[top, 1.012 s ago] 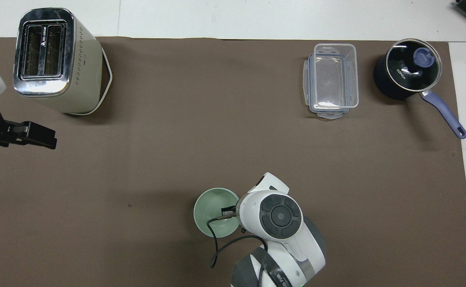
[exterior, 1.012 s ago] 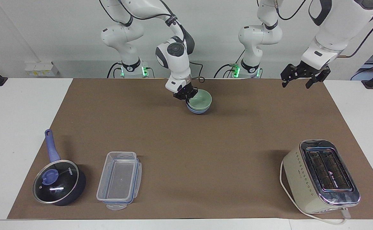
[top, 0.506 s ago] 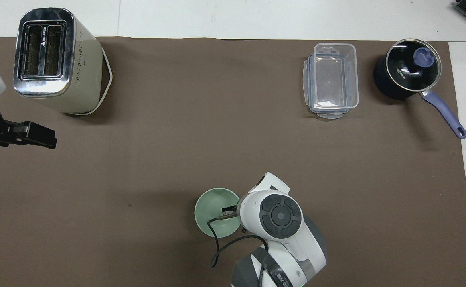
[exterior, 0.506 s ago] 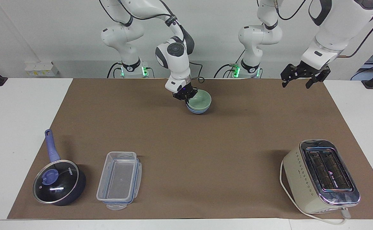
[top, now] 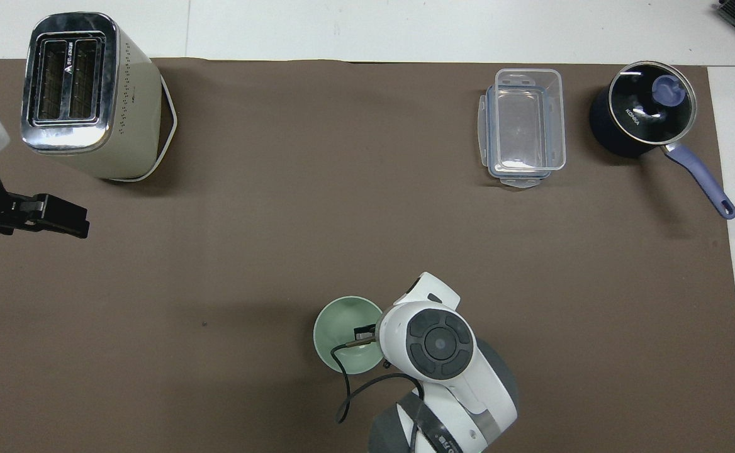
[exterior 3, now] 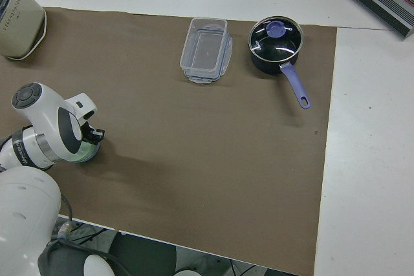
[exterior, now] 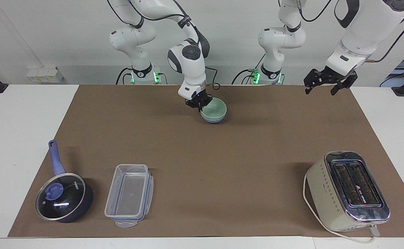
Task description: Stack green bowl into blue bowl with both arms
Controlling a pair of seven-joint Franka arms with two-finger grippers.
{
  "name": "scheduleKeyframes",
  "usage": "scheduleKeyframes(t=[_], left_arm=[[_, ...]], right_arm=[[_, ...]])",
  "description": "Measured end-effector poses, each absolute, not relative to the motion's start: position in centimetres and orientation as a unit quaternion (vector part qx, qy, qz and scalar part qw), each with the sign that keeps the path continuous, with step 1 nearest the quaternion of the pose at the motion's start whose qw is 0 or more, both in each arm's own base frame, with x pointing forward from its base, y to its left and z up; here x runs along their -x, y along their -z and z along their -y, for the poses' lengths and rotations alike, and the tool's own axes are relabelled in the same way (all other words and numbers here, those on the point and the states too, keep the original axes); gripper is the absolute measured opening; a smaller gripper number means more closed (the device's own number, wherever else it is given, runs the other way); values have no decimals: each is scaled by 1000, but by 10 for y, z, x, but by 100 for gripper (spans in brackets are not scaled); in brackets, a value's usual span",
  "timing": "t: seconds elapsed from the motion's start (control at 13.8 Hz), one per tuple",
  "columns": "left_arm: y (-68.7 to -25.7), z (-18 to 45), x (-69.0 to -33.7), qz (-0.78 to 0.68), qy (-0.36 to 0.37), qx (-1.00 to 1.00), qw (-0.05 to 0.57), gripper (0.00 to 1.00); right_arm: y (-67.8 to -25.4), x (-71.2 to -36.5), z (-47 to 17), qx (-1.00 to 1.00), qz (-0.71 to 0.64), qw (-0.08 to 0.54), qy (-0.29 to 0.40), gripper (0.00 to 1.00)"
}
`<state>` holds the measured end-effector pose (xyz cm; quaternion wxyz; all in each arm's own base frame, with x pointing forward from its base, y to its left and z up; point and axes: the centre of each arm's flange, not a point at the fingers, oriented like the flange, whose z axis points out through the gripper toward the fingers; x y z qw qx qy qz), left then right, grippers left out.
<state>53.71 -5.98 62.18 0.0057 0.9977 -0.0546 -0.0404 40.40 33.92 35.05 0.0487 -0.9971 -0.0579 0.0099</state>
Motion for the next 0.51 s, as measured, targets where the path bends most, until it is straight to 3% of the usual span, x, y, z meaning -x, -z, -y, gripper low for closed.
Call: scheduleKeyframes(t=[0.14, 0.51], left_arm=[[-623, 60, -537, 51, 40, -998, 7, 100], [-611, 64, -535, 45, 34, -998, 19, 100]], right_arm=[[-355, -406, -341, 998, 43, 52, -7, 19], [-416, -438, -305, 998, -15, 60, 14, 73]])
